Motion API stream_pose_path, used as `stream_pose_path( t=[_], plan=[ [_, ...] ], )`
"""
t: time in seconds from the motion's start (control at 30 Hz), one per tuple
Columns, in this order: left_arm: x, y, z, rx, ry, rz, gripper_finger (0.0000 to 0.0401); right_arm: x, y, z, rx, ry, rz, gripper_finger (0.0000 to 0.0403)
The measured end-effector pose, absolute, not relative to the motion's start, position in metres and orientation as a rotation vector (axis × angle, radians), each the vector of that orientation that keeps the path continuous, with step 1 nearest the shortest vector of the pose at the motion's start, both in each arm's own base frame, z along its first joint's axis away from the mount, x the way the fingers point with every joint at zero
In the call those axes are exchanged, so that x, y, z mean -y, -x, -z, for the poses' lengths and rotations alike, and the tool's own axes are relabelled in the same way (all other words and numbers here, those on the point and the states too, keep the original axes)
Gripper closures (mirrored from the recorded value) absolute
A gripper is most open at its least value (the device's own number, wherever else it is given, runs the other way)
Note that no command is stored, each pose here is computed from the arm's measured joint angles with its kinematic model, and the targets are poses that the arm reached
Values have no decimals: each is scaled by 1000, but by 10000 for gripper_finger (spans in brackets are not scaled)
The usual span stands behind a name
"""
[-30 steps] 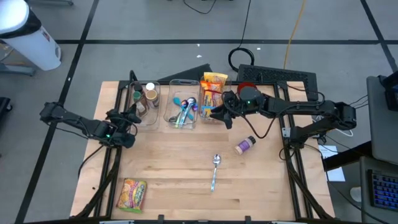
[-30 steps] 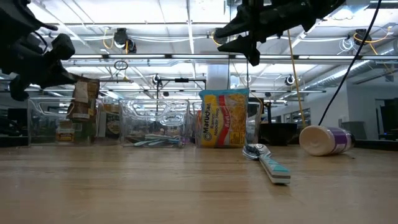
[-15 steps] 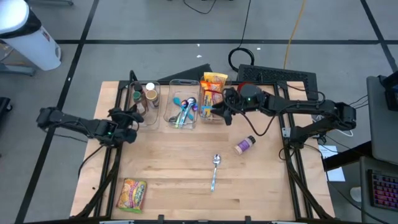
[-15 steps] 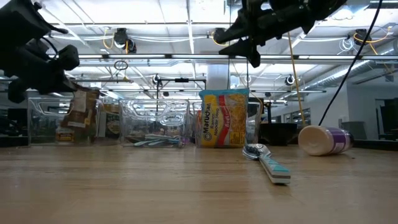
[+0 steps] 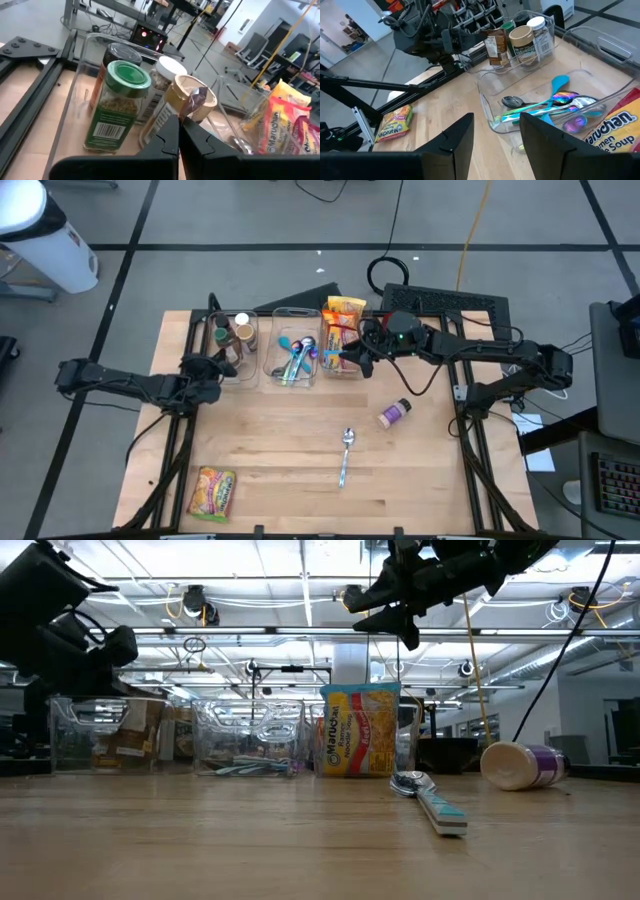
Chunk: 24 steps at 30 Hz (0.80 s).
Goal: Pick & Place Food Item
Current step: Put the orange spice pack into the left transparent bin
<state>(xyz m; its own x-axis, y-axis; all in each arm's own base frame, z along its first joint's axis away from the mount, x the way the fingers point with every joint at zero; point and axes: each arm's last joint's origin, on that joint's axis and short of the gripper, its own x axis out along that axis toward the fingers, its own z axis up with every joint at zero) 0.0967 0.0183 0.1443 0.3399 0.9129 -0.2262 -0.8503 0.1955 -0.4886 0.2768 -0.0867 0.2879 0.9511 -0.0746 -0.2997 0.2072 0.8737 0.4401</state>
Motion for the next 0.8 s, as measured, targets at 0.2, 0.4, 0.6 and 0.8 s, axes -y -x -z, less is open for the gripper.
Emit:
stream_pose_path(
  t=[0.2, 0.4, 0.6, 0.8],
  plan=[
    [-21, -97, -144, 101, 612, -1243, 397, 87, -277, -288, -283, -487, 149, 254],
    [-24, -97, -144, 112, 621, -1269, 381, 87, -277, -287, -286, -471, 147, 259],
    [-25, -97, -143, 111, 647, -1269, 329, 87, -277, -287, -289, -467, 144, 259],
    [-25, -98, -144, 104, 671, -1249, 282, 87, -277, -287, -289, -463, 144, 259]
  ],
)
